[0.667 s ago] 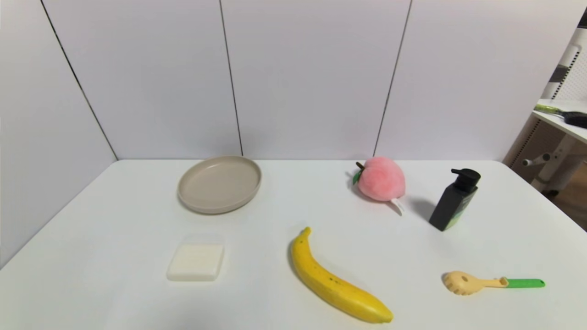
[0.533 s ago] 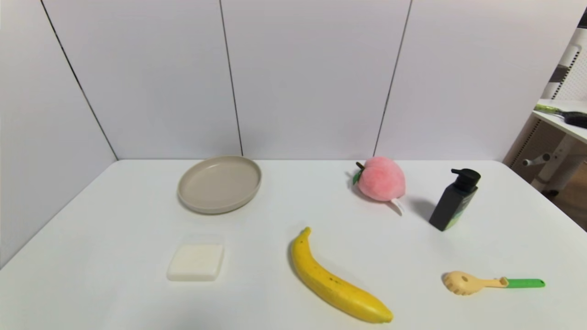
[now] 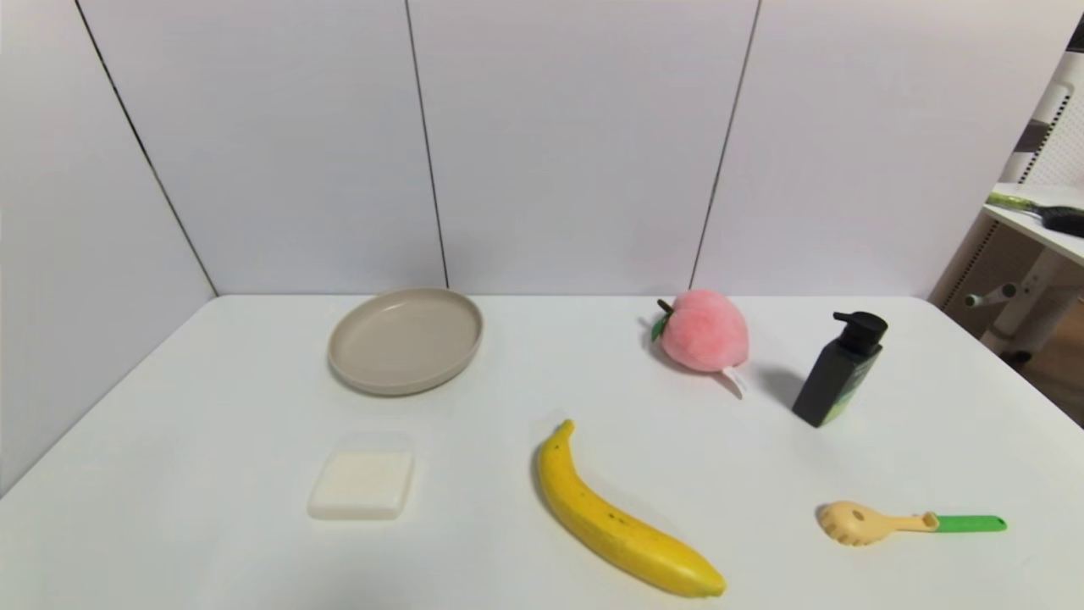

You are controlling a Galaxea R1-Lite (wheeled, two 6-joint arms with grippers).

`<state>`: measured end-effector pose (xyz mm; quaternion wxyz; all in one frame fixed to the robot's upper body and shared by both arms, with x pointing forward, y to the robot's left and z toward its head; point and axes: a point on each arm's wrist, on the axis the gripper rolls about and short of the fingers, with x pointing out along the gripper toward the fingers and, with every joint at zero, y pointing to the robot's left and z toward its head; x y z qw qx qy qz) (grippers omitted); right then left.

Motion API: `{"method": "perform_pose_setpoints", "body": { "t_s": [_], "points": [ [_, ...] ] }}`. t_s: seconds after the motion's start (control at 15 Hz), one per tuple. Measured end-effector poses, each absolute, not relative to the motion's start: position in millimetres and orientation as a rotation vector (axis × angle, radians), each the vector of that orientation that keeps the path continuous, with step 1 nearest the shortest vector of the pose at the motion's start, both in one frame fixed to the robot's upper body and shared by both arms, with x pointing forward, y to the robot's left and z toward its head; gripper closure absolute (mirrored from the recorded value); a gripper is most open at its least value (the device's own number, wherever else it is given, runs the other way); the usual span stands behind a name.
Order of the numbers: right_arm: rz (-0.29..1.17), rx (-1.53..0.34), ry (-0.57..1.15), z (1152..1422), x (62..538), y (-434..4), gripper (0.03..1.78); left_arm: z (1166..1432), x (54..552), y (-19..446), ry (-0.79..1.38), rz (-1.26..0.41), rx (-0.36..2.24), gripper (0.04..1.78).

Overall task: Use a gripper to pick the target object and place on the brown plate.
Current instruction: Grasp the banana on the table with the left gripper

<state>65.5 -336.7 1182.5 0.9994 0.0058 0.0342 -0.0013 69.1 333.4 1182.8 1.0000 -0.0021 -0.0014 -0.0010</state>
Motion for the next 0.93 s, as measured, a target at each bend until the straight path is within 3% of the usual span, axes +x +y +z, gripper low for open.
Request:
{"method": "perform_pose_setpoints", "body": {
  "t_s": [0.6,0.8,0.93],
  "points": [
    [-0.003,0.012,0.069,1182.4,65.5,-336.7,0.11,1188.0,74.7,333.4,0.030,-0.001,0.026,0.13],
    [-0.003,0.012,0.068,1182.5,65.5,-336.7,0.11,1207.5,88.4,333.4,0.041,-0.019,0.071,0.13],
    [-0.003,0.012,0.068,1182.5,65.5,-336.7,0.11,1241.7,100.1,332.6,-0.023,-0.068,0.107,0.13]
  ]
}}
